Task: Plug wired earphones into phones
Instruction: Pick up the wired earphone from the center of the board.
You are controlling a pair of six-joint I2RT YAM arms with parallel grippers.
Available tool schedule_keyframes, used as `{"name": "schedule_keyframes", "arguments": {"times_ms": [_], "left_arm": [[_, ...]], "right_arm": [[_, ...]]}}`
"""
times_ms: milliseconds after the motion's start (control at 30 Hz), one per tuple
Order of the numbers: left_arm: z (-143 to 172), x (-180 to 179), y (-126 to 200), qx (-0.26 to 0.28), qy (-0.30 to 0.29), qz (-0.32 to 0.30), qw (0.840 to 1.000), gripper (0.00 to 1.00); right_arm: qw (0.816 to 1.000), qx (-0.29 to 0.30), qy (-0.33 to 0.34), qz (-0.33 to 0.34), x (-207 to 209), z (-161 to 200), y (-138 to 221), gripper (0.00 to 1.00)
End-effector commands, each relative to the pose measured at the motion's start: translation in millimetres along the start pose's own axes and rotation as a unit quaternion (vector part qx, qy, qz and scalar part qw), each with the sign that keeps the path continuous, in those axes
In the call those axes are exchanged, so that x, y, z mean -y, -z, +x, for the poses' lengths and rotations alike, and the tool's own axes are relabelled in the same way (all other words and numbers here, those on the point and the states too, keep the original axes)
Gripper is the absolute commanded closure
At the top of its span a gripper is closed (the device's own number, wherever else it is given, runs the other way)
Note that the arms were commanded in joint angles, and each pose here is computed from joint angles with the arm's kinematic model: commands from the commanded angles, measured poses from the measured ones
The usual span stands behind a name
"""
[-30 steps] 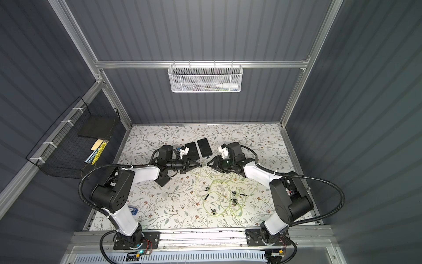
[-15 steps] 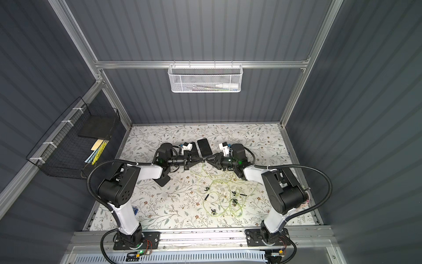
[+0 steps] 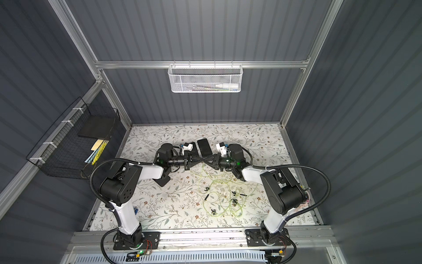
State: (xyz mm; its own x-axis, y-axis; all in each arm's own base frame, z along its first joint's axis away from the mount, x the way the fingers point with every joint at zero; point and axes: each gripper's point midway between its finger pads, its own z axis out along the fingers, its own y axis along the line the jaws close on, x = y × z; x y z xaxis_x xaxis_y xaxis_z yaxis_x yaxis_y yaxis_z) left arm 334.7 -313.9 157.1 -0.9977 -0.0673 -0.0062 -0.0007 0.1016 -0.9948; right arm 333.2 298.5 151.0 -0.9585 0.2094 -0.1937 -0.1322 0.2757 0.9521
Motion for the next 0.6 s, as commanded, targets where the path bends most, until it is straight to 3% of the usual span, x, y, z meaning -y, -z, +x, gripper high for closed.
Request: {"name": "schedule_keyframes", "arguments": {"times_ms": [0,267,300,400,433,500,567], "left_arm": [[-3,8,-4,-0.003,-0.013,0.009,1.0,1.0],[-3,8,-3,-0.003,-0.013,0.008,1.0,1.0],[-3,8,-3,-0.001,-0.013,0.006,1.0,0.96],[-7,4,4,0.014,-0.015,-0.023,1.0,0.48],[-8,1,8,0.021,-0.011,-0.042,0.999,0.38],[-13,-10,26,0.044,-0.009,-0.122,0.992,0.25],[-17,-25,56,0.073,-0.002,-0.237,0.969,0.23]], "right_arm": [[1.0,-0.005,0.017,-0.016,-11,-3,-5,0.82],[1.0,0.0,0.013,-0.009,-6,-4,-5,0.99],[1.0,0.0,0.013,-0.009,-6,-4,-5,1.0],[1.0,0.005,0.014,-0.008,-5,-6,-5,1.0],[1.0,0.006,0.013,-0.005,-4,-6,-5,1.0],[1.0,0.01,0.013,0.009,2,-5,-3,1.0],[0.999,0.012,0.018,0.032,10,-2,1,1.0]]}}
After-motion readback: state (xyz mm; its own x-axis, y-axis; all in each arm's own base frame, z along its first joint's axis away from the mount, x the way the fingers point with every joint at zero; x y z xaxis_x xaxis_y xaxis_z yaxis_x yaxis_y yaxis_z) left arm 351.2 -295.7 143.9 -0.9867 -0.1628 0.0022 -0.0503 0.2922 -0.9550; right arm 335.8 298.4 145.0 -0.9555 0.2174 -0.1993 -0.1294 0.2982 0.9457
